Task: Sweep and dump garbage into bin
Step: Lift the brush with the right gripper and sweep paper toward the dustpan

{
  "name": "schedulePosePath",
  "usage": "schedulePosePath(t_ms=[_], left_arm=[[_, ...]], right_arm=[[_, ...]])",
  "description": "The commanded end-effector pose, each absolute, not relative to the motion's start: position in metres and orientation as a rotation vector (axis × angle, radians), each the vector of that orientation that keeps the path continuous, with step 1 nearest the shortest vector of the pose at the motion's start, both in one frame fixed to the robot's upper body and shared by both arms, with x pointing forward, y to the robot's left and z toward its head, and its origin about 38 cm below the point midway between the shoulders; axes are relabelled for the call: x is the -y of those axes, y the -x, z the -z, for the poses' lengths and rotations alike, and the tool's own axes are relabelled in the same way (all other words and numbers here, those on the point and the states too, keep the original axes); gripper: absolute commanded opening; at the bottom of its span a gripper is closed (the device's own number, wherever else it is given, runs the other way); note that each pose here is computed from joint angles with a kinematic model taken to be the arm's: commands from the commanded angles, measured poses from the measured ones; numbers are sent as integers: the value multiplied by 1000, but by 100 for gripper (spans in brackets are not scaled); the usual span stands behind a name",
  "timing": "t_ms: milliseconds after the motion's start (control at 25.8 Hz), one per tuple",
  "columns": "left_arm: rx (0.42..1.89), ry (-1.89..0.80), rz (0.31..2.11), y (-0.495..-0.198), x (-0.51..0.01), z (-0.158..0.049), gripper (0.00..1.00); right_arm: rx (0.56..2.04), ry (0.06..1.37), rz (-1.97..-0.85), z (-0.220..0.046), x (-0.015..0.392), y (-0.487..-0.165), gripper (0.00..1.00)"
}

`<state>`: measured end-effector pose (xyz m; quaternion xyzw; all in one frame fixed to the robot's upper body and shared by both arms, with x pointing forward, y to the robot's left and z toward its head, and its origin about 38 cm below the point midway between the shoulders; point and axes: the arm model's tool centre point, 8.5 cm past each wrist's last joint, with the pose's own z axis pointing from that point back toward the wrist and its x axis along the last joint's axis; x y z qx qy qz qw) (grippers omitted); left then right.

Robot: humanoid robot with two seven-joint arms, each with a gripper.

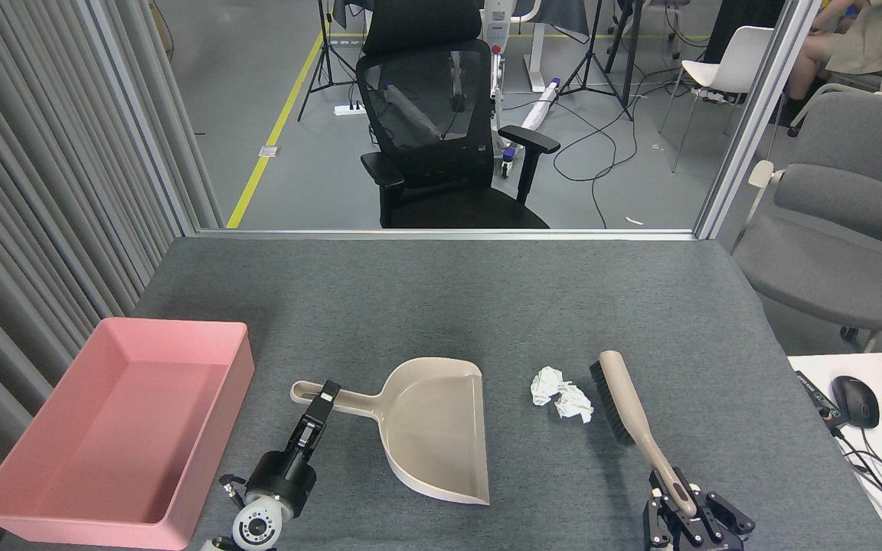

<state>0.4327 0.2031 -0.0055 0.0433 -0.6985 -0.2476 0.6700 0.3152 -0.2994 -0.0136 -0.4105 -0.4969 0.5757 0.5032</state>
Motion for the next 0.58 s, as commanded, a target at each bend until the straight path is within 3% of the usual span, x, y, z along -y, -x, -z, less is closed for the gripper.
schedulePosePath(t_ms=[0,542], left_arm=[[1569,-98,565,-433,-203,6,21],[1563,-106,587,-432,-203,7,21]], right_arm=[[1215,947,-1422,21,285,-323,4],[1304,841,-1493,28,238,-326,5]])
